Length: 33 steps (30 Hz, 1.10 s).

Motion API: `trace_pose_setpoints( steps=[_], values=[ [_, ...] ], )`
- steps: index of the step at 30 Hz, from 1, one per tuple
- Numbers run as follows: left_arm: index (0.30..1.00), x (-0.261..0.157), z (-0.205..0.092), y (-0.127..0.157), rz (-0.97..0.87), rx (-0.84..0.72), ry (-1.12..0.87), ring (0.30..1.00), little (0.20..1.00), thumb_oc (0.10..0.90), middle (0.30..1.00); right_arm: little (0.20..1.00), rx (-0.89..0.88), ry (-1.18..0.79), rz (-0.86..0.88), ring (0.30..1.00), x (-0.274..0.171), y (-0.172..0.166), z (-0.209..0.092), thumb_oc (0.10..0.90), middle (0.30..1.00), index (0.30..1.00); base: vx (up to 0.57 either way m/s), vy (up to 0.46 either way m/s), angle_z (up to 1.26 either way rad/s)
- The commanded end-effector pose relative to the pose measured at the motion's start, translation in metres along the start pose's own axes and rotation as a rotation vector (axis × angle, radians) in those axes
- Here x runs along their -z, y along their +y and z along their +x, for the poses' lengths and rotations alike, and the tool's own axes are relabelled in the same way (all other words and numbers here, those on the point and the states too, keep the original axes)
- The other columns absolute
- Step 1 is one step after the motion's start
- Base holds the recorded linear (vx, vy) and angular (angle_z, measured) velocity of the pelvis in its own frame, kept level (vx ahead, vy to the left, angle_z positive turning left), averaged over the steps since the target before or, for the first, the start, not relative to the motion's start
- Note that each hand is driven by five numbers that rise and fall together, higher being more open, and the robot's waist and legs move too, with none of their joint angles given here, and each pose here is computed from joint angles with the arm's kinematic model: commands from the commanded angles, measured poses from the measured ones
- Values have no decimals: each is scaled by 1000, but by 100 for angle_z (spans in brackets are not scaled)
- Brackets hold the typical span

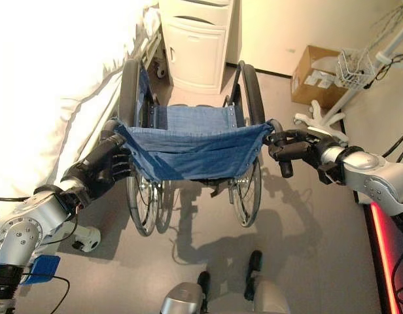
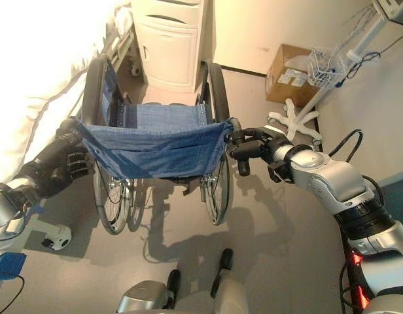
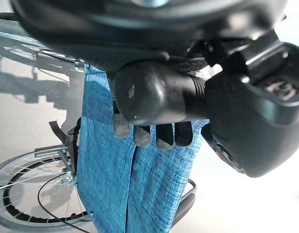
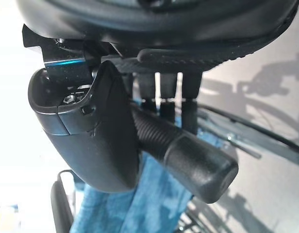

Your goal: Push the wheelchair next to the bed

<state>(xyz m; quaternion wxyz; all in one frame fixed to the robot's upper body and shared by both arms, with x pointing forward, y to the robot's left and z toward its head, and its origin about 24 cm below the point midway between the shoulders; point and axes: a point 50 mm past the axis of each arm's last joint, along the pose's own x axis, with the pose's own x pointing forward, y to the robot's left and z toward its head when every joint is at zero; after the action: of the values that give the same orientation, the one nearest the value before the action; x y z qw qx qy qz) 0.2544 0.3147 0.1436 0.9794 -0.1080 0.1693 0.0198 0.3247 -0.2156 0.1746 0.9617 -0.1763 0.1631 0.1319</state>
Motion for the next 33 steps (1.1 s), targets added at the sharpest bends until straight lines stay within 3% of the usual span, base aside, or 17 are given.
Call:
trace_pose_setpoints(
  steps=[1,12,33],
  values=[
    [300,-38,-6,-50,-53,267,-273,300,300,400,300,300,-37,-320,-154,300,-78,-4,-28,400,300,300,191,-209,49],
    [300,-22,-5,-40,-93,229,-271,300,300,400,300,300,-53,-326,-179,300,-79,15,-25,400,300,300,148,-53,15],
    [300,-30,4,-45,-99,226,-234,300,300,400,300,300,-32,-272,-160,300,-53,10,-24,400,300,300,57,58,-4]
  ],
)
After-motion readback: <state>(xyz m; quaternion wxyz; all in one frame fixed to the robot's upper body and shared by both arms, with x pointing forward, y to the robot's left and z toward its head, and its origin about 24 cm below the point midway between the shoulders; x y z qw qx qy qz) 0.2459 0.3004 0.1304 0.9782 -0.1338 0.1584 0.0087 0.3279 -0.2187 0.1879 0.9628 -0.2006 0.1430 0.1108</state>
